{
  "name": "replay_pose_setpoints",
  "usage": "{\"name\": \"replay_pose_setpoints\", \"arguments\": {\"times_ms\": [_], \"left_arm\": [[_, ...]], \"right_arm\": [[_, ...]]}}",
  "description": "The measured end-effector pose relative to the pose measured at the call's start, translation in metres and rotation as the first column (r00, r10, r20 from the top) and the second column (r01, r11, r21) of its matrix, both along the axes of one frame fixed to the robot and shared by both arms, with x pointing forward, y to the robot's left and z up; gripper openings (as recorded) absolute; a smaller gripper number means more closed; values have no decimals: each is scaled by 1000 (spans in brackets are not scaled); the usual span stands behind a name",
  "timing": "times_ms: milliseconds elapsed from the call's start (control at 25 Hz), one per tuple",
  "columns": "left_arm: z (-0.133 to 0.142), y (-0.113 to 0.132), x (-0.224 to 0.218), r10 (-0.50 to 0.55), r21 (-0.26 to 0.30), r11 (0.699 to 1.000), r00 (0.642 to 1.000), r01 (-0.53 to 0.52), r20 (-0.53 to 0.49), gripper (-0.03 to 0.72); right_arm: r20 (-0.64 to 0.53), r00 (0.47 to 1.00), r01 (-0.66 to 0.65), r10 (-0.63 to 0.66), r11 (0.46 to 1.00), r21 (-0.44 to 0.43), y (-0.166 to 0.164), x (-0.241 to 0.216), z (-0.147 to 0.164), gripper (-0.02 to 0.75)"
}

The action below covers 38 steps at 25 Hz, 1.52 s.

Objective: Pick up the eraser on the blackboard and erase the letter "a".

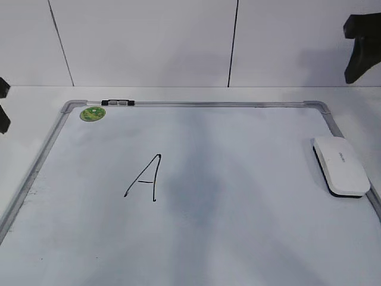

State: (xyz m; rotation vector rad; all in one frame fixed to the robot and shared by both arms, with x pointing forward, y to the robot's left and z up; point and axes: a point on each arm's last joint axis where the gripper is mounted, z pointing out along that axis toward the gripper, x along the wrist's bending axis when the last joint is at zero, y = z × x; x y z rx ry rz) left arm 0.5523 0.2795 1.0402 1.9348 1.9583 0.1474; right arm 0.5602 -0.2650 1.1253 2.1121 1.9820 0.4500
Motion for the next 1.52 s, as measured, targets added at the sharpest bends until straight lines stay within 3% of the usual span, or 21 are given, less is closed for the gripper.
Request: {"name": "replay_pose_setpoints", "arguments": {"times_ms": [320, 560, 760, 1040, 1200, 1520], "left_arm": [[66, -2, -46, -14, -21, 1000, 986, 18, 169, 278], [106, -14, -95, -116, 52, 993, 952, 106, 285, 278], [129, -11, -138, -142, 68, 990, 928, 126, 345, 278], [147, -6, -193, -159, 75, 987, 906, 141, 392, 278], [154, -4, -222, -160, 67, 987, 876, 145, 455, 278], [142, -1, -269, -158, 44, 986, 835, 159, 527, 278]], "right_arm": [[111, 993, -30, 28, 1000, 10, -4, -67, 36, 526], [203, 978, -44, 41, 999, 10, -10, -123, 53, 526], [273, 957, -105, 97, 994, 14, -4, -162, 60, 526], [353, 927, -145, 127, 989, 25, -9, -220, 51, 525], [386, 911, -168, 143, 985, 31, -14, -251, 36, 525], [472, 871, -181, 139, 982, 45, -24, -302, 6, 525]]}}
